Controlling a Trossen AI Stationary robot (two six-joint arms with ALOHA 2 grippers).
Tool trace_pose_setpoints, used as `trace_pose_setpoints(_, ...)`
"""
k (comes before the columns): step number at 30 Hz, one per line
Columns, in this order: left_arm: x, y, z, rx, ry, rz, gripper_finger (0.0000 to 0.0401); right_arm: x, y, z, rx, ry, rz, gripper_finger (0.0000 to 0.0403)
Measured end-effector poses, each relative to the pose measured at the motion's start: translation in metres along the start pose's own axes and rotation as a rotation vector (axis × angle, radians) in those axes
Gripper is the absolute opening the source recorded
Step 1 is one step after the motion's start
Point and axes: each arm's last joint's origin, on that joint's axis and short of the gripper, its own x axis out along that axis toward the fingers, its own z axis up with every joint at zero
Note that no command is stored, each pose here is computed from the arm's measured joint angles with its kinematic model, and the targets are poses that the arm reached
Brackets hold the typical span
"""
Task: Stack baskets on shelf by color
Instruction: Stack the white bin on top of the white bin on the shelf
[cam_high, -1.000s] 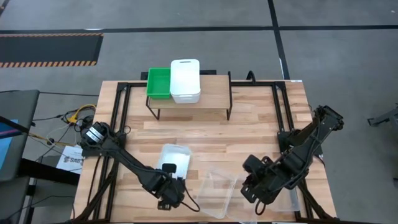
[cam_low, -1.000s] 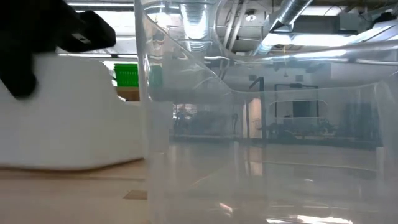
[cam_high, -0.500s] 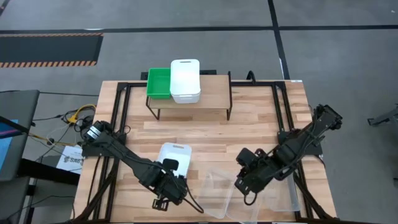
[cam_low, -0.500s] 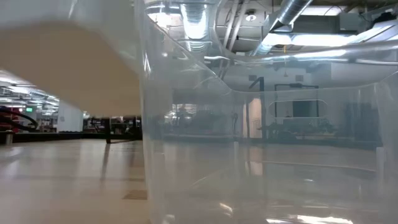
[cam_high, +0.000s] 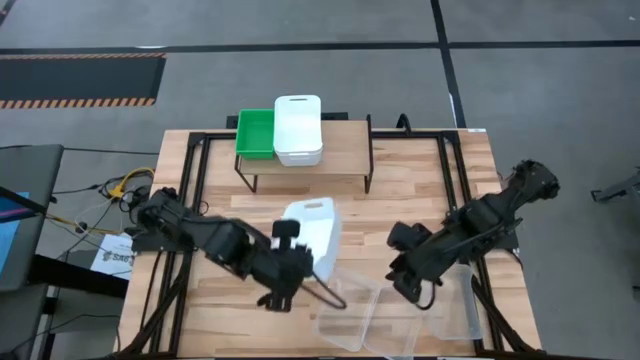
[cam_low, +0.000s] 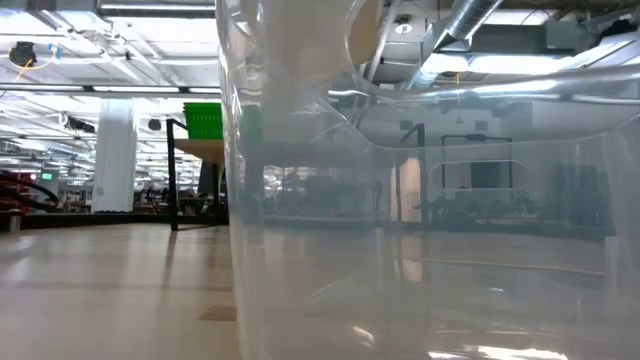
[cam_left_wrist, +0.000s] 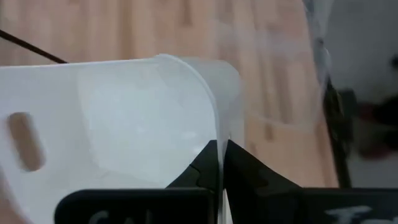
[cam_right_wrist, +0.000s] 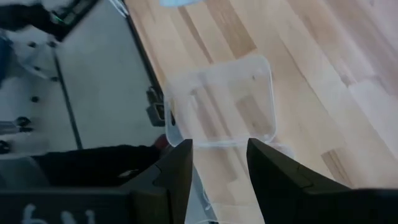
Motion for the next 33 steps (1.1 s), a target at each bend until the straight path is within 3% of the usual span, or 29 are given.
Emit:
trace_pose_setpoints(8,-0.027,0.044,0.022,-0.019,-0.160,0.089,0.0000,-0.049,-0.009,-0.011,-0.033,-0.188,0.059,0.0175)
trace_pose_setpoints(14,-0.051,0.077,0.023,-0.076,-0.254,0.117,0.0000,-0.075,-0.020,-0.015,-0.039,-0.313,0.057,0.0175)
trace_pose_setpoints(22,-0.084,0.112,0.018,-0.043,-0.362,0.378,0.0000,-0.084,-0.038,-0.010,-0.047,-0.441,-0.095,0.0175)
trace_pose_setpoints(27,-0.085,0.138,0.013,0.004,-0.275,0.568,0.0000,-0.082,-0.053,0.002,-0.054,-0.503,-0.258,0.0175)
trace_pose_setpoints(33,-0.064,0.185,0.007,-0.008,-0.119,0.594,0.0000,-0.084,-0.074,0.022,-0.029,-0.529,-0.388,0.0175)
